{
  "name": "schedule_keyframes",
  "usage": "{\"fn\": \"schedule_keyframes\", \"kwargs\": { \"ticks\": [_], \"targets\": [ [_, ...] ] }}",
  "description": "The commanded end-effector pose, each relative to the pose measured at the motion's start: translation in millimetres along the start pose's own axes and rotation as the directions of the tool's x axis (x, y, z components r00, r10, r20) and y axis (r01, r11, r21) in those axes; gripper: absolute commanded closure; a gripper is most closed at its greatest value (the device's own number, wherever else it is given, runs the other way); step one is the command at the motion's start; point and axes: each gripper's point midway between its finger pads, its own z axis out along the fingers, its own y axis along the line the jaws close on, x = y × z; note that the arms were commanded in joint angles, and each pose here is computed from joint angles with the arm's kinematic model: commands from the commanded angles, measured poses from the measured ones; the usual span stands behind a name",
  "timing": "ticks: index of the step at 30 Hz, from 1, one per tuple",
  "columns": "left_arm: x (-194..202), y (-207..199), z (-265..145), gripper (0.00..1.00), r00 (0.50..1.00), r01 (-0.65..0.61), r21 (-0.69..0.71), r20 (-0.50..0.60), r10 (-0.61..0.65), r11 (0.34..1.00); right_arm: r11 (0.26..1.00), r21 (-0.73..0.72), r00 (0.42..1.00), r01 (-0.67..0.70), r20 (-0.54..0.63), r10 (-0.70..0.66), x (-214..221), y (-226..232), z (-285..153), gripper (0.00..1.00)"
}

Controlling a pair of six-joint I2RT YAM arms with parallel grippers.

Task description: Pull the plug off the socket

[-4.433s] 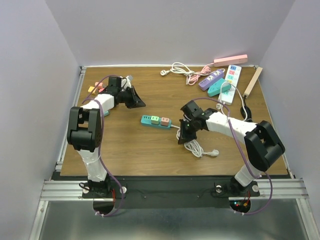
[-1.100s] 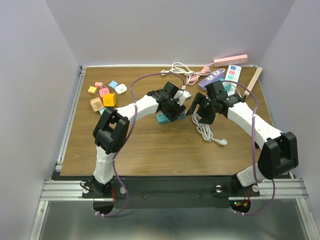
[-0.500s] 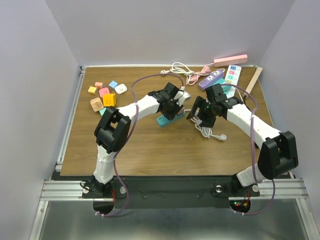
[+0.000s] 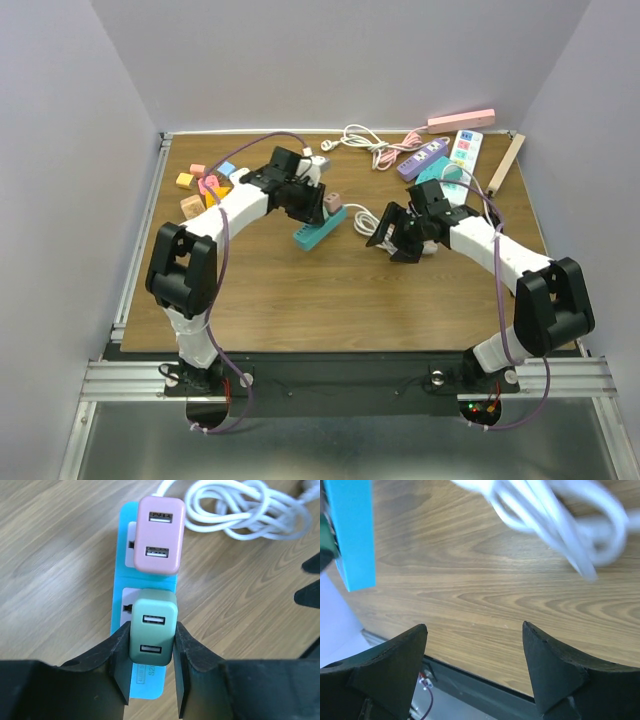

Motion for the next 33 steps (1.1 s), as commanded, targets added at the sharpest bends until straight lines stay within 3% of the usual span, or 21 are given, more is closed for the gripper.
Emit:
{"fn": "schedule_keyframes", "kwargs": {
  "ticks": [1,6,7,10,11,12,15,19,27,33],
  "targets": [
    [-32,-33,-24,1.00,0.982,0.092,0.205,0.144,-0.123,0.974,0.981,-0.192,1.000,0.020,0.022,-0.016,-4,36,-2,0.18],
    [-35,-46,-43,1.00,0.939,0.212,0.413,0.167,-0.302,0.886,0.935,-0.354,0.999,0.007,0.034,0.006,-7,64,-6,0.12],
    [-25,-49,-42,1.00,0.918,0.287,0.441,0.126,-0.375,0.850,0.926,-0.378,0.999,0.007,0.036,0.008,-7,68,-8,0.12],
    [-38,-63,-62,1.00,0.893,0.264,0.552,0.171,-0.417,0.791,0.869,-0.494,0.999,0.017,0.053,0.011,-7,84,-16,0.09],
    [-31,-65,-63,1.00,0.861,0.347,0.577,0.116,-0.494,0.739,0.855,-0.519,0.998,0.021,0.059,0.011,-6,86,-17,0.09],
    [-41,-72,-73,1.00,0.861,0.292,0.624,0.159,-0.484,0.724,0.830,-0.556,0.996,0.042,0.084,0.005,-7,89,-18,0.03],
    [-50,-83,-92,1.00,0.816,0.299,0.704,0.161,-0.555,0.644,0.767,-0.641,0.997,0.045,0.073,0.003,0,95,-23,0.02],
    [-57,-92,-111,1.00,0.766,0.287,0.791,0.150,-0.625,0.541,0.742,-0.668,0.998,0.052,0.061,-0.014,5,96,-19,0.01],
    [-48,-92,-113,1.00,0.726,0.291,0.832,0.130,-0.676,0.472,0.620,-0.780,0.995,0.087,0.104,-0.009,5,117,-50,0.00],
    [-43,-95,-122,1.00,0.692,0.283,0.881,0.086,-0.716,0.379,0.579,-0.808,0.993,0.109,0.119,-0.021,5,125,-61,0.00]
  ]
}}
